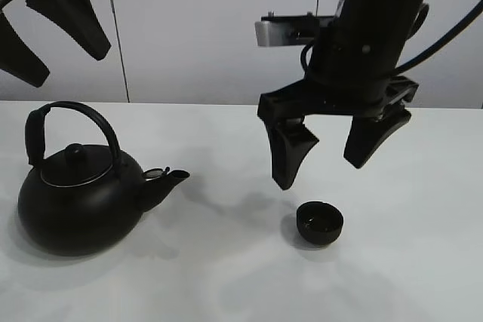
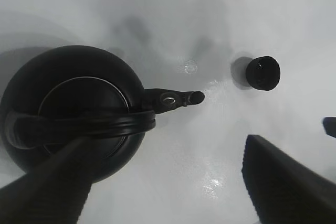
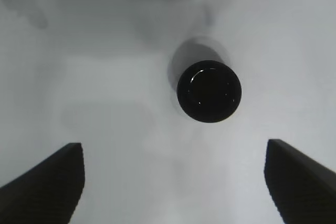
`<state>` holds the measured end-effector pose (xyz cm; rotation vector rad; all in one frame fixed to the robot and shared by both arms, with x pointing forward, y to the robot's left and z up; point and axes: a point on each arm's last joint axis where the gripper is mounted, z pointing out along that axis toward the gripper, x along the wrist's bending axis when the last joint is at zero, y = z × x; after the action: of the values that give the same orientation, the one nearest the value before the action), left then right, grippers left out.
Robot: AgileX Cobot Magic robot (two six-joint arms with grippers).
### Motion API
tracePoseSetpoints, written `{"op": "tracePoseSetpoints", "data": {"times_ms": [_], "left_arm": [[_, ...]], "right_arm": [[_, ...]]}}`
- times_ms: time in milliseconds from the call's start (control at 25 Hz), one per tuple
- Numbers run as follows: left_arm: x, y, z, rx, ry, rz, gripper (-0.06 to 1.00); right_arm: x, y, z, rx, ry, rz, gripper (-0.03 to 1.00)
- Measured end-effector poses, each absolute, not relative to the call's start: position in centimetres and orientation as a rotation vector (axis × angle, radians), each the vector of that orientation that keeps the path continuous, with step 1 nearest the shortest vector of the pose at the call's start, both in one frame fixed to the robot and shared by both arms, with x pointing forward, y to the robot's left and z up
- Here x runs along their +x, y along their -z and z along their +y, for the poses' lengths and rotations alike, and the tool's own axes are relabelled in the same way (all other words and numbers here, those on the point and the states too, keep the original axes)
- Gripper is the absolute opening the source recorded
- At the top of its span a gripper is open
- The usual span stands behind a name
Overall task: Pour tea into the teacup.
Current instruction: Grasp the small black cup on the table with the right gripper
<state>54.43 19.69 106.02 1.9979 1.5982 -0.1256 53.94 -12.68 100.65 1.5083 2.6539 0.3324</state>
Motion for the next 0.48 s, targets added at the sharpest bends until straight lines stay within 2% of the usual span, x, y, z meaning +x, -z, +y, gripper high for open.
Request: {"op": "tracePoseSetpoints", "data": {"times_ms": [280,480], "left_arm": [[54.4,-106.0,19.7,1.998,0.126,1.598,0.57],[54.4,-106.0,19.7,1.998,0.126,1.598,0.57]], "right_arm": [[55.5,-95.9,-11.8,1.562,-0.248,2.671,0.64],[56.1,-94.6,-11.7,1.587,-0.238,2.639,0.64]]}}
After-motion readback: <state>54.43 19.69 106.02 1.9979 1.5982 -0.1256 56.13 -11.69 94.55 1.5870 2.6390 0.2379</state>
